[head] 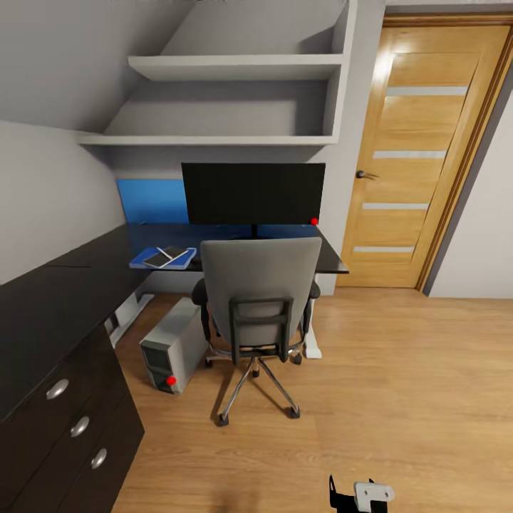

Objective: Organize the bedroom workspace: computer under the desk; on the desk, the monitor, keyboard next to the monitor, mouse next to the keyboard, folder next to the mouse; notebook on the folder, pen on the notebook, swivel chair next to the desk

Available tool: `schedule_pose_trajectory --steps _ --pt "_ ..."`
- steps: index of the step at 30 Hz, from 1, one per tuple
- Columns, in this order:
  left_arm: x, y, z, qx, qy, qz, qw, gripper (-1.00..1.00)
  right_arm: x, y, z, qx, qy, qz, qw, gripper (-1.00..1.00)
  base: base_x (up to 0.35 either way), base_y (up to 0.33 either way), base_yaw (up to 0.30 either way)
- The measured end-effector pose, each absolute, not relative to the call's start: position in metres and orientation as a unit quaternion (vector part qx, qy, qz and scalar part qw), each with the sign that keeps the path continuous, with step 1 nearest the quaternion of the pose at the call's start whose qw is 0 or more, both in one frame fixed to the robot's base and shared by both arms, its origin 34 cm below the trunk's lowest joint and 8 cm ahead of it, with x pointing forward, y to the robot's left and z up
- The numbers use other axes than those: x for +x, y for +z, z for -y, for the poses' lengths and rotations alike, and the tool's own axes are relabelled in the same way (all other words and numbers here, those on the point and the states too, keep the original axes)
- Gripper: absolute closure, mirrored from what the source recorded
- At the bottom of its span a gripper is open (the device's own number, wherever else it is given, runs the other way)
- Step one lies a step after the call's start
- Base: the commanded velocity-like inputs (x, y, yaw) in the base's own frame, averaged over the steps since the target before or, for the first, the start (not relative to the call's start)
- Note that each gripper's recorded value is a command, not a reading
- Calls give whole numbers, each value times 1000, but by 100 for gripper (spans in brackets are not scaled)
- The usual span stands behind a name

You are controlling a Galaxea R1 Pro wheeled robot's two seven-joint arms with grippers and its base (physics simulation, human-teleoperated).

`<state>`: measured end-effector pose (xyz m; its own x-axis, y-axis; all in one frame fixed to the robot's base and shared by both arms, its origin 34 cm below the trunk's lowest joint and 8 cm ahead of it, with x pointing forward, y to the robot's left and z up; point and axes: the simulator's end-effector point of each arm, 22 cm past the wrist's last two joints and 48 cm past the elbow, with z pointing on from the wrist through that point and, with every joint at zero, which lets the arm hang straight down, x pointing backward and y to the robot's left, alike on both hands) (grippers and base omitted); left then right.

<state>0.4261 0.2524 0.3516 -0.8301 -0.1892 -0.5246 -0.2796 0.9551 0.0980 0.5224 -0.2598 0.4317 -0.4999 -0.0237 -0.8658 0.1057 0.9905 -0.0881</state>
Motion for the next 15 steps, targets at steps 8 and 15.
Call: schedule_pose_trajectory --steps 8,15 --pt "429 368 -251 -123 83 -953 264 -100 525 448 260 24 -65 -864 499 -100 0 0 0" --pt "431 382 -249 -123 80 -953 264 -100 527 462 260 24 -65 -864 499 -100 0 0 0"
